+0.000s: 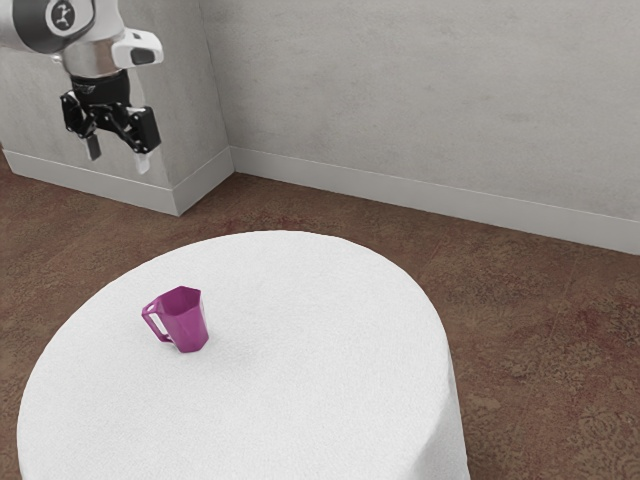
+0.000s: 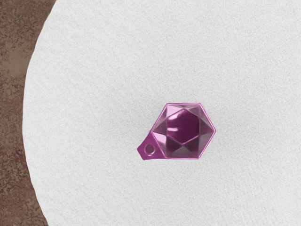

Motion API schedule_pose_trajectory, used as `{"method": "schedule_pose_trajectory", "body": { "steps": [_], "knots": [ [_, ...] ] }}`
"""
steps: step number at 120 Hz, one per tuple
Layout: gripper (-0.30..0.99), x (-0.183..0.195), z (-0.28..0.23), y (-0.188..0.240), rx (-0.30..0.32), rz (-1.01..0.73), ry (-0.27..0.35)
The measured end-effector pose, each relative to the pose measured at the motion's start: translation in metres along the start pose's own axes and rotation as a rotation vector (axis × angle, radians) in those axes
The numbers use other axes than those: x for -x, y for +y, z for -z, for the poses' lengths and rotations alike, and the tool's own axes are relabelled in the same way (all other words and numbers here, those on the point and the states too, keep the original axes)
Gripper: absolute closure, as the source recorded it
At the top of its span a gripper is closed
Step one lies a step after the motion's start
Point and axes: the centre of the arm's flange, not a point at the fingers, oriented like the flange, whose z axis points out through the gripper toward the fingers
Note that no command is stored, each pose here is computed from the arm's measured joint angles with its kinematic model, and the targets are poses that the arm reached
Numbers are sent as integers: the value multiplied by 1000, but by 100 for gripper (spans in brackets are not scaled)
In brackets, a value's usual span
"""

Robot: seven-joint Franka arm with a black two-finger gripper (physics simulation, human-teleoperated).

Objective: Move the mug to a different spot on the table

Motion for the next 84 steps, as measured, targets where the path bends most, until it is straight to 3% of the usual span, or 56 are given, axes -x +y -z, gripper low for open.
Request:
{"method": "schedule_pose_trajectory", "body": {
  "steps": [18,30,43,56,66,84],
  "knots": [
    [0,2,-3,-3,0,4,-5],
    [0,11,-24,-15,12,26,-48],
    [0,29,-85,-28,22,40,-180],
    [0,42,-144,-27,33,-4,-256],
    [1,48,-181,-22,44,-68,-256],
    [1,52,-210,-23,61,-193,-196]
  ]
}}
